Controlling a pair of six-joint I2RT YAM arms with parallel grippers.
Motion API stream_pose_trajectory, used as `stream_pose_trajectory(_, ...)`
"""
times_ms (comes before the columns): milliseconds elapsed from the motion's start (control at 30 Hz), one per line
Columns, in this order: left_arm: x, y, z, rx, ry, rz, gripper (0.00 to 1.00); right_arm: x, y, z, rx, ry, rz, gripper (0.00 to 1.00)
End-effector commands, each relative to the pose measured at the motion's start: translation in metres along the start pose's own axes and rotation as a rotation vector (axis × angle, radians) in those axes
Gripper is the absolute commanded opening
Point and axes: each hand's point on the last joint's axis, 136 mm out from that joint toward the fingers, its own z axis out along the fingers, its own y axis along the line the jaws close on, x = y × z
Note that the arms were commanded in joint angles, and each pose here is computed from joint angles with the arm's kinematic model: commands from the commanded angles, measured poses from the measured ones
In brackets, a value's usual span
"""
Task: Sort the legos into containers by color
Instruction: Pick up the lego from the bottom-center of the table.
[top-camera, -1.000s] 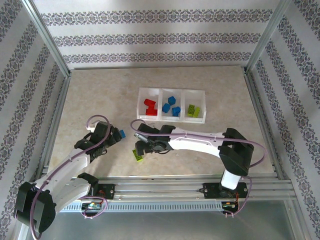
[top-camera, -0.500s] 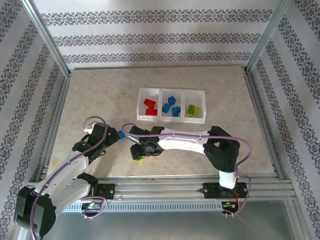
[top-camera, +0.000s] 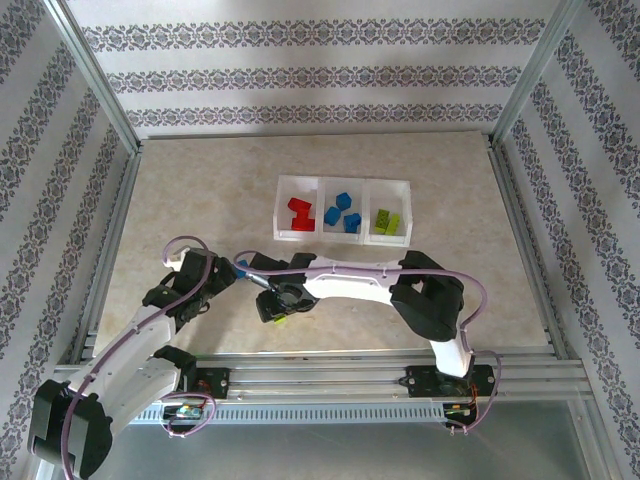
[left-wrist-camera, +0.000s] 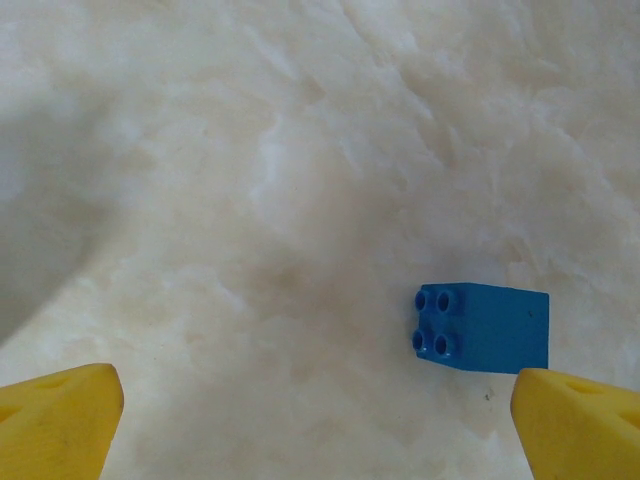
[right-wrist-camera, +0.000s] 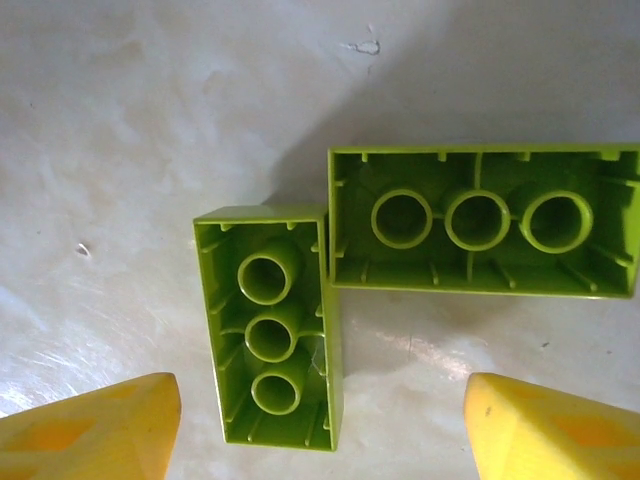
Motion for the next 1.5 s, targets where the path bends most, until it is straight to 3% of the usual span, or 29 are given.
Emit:
stream_pose_trajectory(0, 0.002, 0.007, 0.002, -0.013, 0.006, -0.028, 1.0, 0.004, 0.008, 0.003, -0.004, 0.024, -0.034, 0.7)
stream_pose_trajectory(300, 0.001, 0.006, 0.002, -0.004, 0.009, -0.034, 1.0, 0.009, 0.021, 0.011, -0.026, 0.066, -0.068, 0.55)
stream_pose_trajectory(833, 0.002, 0.006, 0.003, 0.003, 0.016, -0.046, 1.0, 0.017, 0.008, 0.033, 0.069, 0.111, -0.107, 0.48)
stream_pose_trajectory(1000, 0.003, 0.006, 0.004, 0.006, 0.02, -0.052, 1.0, 0.018, 0.006, 0.036, 0.098, 0.114, -0.125, 0.4)
stream_pose_trajectory(1200, 0.004, 0.007, 0.005, 0.004, 0.025, -0.052, 1.0, 0.011, 0.008, 0.027, 0.097, 0.082, -0.134, 0.29)
stream_pose_trajectory(1467, 0.005, 0.009, 0.006, 0.004, 0.027, -0.051, 1.0, -0.006, 0.011, -0.001, 0.077, 0.003, -0.129, 0.23)
